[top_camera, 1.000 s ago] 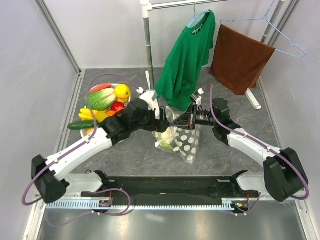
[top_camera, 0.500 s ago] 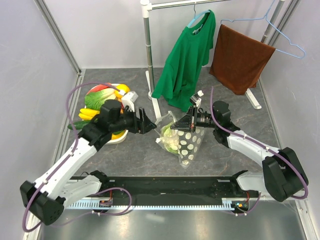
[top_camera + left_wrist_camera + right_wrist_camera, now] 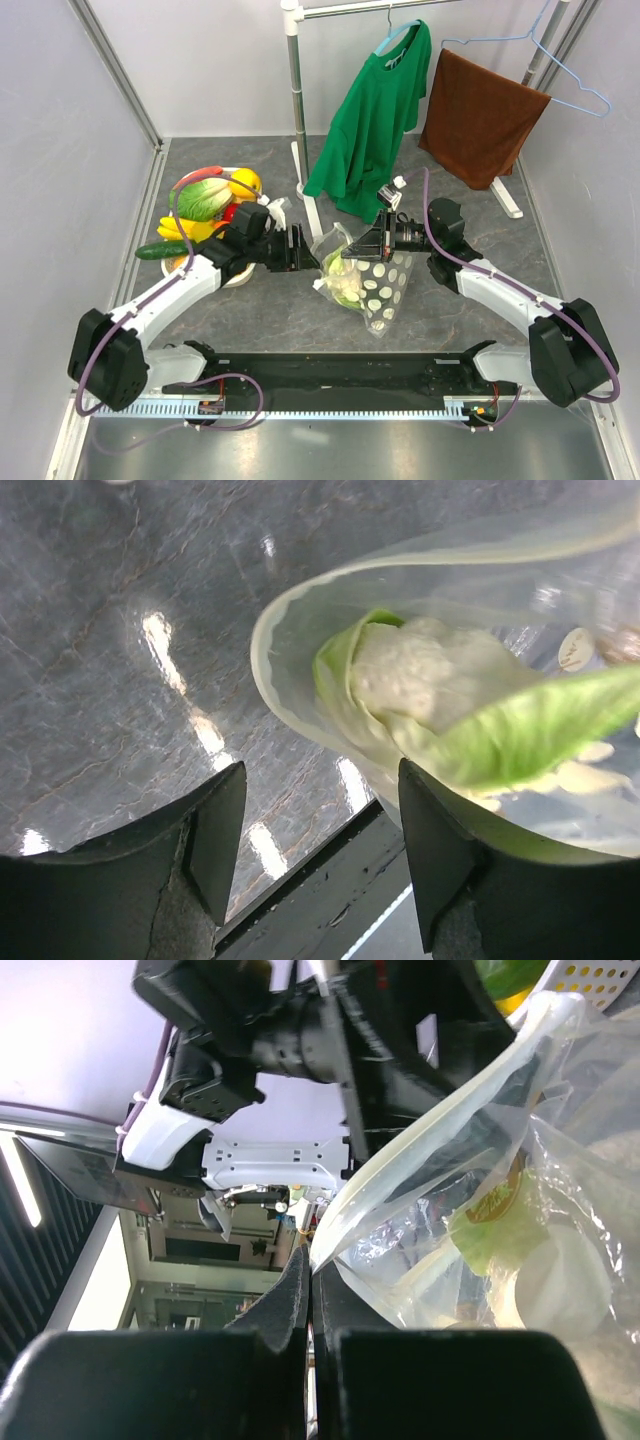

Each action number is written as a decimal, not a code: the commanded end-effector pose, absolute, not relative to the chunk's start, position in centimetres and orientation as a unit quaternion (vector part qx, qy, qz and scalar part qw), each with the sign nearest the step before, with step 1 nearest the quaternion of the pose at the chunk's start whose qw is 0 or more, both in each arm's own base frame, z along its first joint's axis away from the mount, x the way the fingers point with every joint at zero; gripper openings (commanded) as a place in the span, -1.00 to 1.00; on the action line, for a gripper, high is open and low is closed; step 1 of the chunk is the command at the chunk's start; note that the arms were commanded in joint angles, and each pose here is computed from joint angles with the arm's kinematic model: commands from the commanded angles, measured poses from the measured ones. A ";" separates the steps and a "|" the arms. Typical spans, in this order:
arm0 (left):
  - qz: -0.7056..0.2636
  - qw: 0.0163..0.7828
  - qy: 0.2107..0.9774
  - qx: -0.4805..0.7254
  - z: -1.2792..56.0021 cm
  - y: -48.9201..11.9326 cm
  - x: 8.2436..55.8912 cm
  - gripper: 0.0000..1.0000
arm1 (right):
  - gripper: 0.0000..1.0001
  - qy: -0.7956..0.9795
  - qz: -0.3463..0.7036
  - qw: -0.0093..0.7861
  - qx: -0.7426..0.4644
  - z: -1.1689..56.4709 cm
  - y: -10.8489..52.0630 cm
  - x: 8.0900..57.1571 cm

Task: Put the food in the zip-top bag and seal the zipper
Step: Adjust the zipper food storage bag at the center of the board, then pick up the fake fruit from the bin, then place the fake fruit in the zipper food storage bag, then pick up the fake vegetable from the bin.

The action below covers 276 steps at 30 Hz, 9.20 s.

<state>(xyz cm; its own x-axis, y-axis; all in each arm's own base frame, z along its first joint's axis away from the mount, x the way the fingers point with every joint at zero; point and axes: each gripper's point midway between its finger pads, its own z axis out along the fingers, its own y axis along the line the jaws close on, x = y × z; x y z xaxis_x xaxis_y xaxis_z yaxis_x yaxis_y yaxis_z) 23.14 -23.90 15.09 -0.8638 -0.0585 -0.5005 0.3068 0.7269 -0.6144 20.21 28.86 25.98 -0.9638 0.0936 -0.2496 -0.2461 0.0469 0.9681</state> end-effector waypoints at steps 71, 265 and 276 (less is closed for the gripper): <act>-0.469 0.179 0.863 0.055 19.4 -22.9 18.3 -0.96 | -0.85 0.908 0.338 0.217 -0.117 14.5 21.8 23.5; 0.013 0.147 0.850 0.506 21.4 7.1 22.1 0.64 | -1.00 0.841 0.493 0.169 -0.147 21.2 24.6 20.3; 0.050 0.162 0.812 0.558 16.1 9.7 25.4 0.68 | -1.00 0.840 0.496 0.165 -0.144 21.1 24.6 20.2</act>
<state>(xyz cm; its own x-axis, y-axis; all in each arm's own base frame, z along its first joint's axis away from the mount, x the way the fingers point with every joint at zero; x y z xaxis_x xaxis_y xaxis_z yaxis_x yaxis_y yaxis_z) 24.21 8.84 17.19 -0.4381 0.8677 -0.2349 0.8508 0.4846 0.2034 19.93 24.37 20.18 -0.9234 -0.0739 -0.3766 -0.3618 0.4950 0.7900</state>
